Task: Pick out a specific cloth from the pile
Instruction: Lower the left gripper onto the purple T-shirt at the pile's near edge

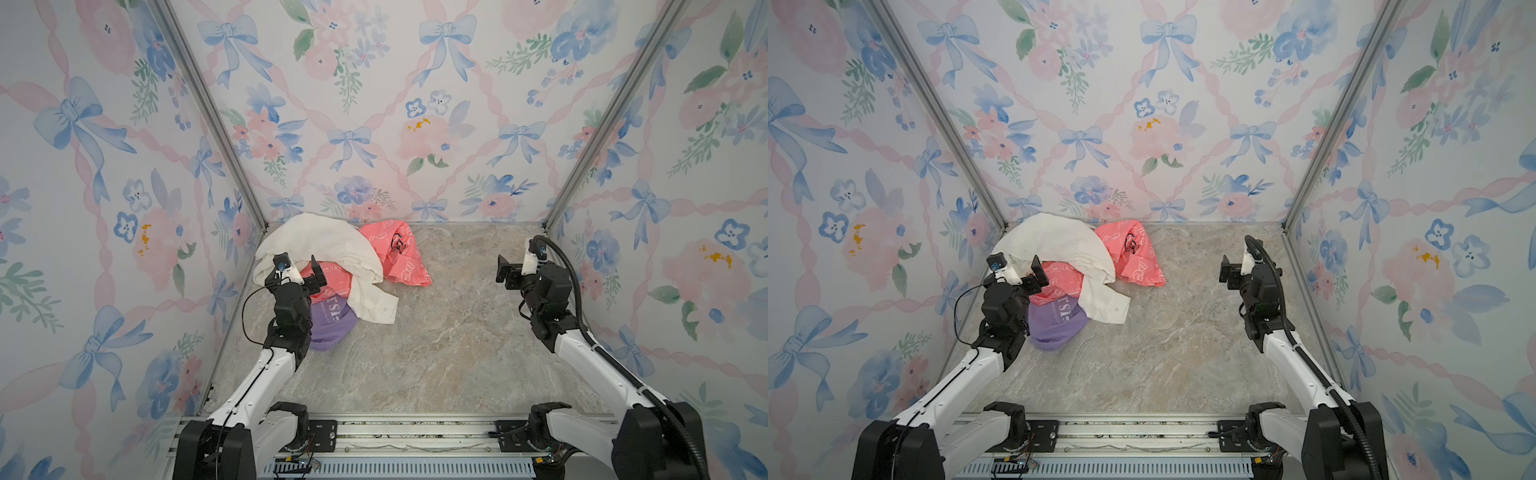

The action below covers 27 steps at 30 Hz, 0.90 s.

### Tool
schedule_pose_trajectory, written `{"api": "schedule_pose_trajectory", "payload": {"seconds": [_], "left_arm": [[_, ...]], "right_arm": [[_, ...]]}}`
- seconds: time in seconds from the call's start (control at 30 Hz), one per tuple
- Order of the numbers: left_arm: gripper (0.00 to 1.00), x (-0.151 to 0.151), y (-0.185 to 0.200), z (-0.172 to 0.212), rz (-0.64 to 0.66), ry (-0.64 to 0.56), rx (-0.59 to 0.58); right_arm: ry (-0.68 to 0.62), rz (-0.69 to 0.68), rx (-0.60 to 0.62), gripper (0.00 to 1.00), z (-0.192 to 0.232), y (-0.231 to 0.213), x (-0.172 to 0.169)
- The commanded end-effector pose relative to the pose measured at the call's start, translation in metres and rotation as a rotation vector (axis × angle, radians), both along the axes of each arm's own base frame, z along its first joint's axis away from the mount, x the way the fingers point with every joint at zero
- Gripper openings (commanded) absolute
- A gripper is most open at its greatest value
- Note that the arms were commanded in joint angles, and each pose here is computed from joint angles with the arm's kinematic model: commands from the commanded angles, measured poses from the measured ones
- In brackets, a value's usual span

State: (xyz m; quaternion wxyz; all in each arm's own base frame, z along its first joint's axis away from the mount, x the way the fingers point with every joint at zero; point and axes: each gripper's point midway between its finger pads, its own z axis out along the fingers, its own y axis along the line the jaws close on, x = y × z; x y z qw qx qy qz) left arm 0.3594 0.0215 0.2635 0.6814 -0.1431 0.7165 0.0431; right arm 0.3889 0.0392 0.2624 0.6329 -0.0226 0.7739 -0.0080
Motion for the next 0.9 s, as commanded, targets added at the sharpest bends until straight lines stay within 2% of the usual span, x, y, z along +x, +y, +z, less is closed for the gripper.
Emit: {"api": "schedule_pose_trajectory", "payload": {"seconds": [0.0, 0.17, 0.33, 0.47, 0.6, 0.77, 0.87], "left_arm": [[0.98, -0.014, -0.004, -0.046, -0.073, 0.217, -0.094], [0.97, -0.028, -0.005, -0.062, -0.060, 0.338, -0.156], [0.83, -0.051, -0.007, -0.107, 0.015, 0.566, -0.222], [0.79, -0.067, -0.021, -0.123, 0.017, 0.618, -0.260], [0.77, -0.078, -0.030, -0.142, 0.019, 0.684, -0.304], [0.73, -0.086, -0.039, -0.171, 0.025, 0.770, -0.393], [0.68, -0.088, -0.044, -0.182, 0.020, 0.812, -0.425]], "right_arm": [[0.115, 0.077, -0.049, 0.97, 0.000, 0.023, -0.016], [0.195, 0.234, -0.072, 0.97, 0.020, 0.072, -0.039], [0.229, 0.351, -0.099, 0.97, 0.035, 0.110, -0.066], [0.234, 0.393, -0.145, 0.97, 0.042, 0.121, -0.081], [0.246, 0.575, -0.210, 0.97, 0.040, 0.141, -0.102], [0.332, 0.537, -0.194, 0.97, 0.032, 0.133, -0.106], [0.334, 0.547, -0.167, 0.97, 0.032, 0.133, -0.114]]}}
